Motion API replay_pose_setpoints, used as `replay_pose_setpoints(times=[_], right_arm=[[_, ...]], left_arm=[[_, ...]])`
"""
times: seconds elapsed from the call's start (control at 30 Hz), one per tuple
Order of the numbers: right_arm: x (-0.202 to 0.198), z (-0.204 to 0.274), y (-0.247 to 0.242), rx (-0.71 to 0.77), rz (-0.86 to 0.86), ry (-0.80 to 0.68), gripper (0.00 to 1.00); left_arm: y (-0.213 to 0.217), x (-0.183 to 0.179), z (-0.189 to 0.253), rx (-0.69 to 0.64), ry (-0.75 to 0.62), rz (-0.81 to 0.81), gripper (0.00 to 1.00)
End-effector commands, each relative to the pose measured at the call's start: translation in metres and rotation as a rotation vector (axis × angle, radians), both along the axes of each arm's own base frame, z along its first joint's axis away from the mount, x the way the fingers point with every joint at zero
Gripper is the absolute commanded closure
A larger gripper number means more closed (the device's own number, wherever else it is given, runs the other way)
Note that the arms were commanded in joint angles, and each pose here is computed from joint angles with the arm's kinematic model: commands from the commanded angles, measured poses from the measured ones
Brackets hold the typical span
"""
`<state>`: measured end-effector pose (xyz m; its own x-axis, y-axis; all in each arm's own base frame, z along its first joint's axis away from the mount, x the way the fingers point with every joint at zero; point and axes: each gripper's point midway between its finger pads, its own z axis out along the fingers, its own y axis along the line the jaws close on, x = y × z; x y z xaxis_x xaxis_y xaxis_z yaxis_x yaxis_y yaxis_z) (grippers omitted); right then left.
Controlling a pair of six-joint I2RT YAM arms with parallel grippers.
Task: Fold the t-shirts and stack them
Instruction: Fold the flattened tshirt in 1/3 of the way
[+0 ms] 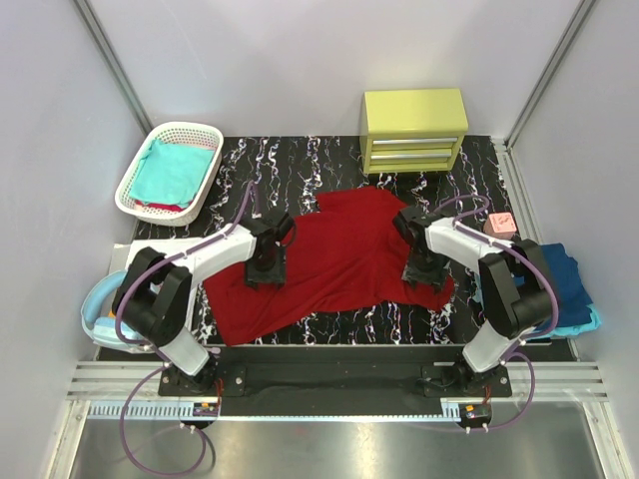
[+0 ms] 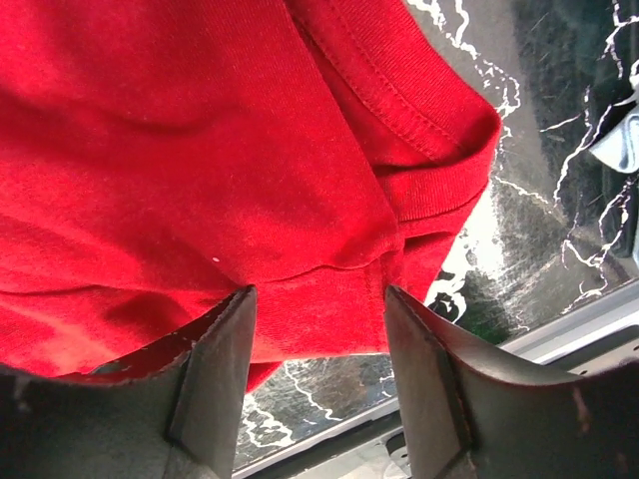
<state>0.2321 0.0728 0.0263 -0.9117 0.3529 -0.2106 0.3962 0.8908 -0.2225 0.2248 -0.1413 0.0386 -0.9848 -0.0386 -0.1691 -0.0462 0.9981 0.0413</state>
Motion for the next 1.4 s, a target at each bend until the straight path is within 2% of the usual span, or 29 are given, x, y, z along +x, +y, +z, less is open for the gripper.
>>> replay_pose_setpoints(times=[0.0,0.1,0.27,0.37,0.4,0.43,0.47,0.9,1.13,1.37], right_arm=[[-0.003,-0.005,0.004,0.017,0.019,0.014,0.4],[-0.006,-0.009,0.01,0.045,0.013,0.031,0.43],[-0.015,-0.017,0.012,0.062,0.006,0.076,0.57],[-0.023,-0.022,0.011,0.056,-0.004,0.104,0.75],[-0.025,-0.023,0.01,0.055,-0.008,0.109,0.91],[-0.028,-0.024,0.009,0.051,-0.016,0.117,0.98],[-0.031,-0.024,0.007,0.044,-0.023,0.125,1.0],[-0.057,0.041,-0.027,-0.042,-0.307,-0.09,1.0],[-0.079,0.06,-0.04,-0.072,-0.358,-0.096,1.0],[-0.087,0.074,-0.044,-0.072,-0.364,-0.126,1.0]], left_arm=[[-0.005,0.0,0.011,-0.05,-0.03,-0.007,0.43],[-0.005,-0.003,0.01,-0.054,-0.024,-0.014,0.43],[-0.006,-0.003,0.011,-0.061,-0.022,-0.02,0.43],[-0.006,-0.005,0.011,-0.063,-0.021,-0.026,0.44],[-0.006,-0.004,0.012,-0.065,-0.023,-0.028,0.44],[-0.006,-0.004,0.011,-0.063,-0.022,-0.029,0.44],[-0.006,-0.004,0.012,-0.066,-0.027,-0.032,0.44],[-0.024,0.002,0.01,-0.085,0.003,-0.129,0.46],[-0.048,-0.006,0.009,-0.081,0.004,-0.219,0.47],[-0.052,-0.006,0.017,-0.089,-0.02,-0.24,0.43]])
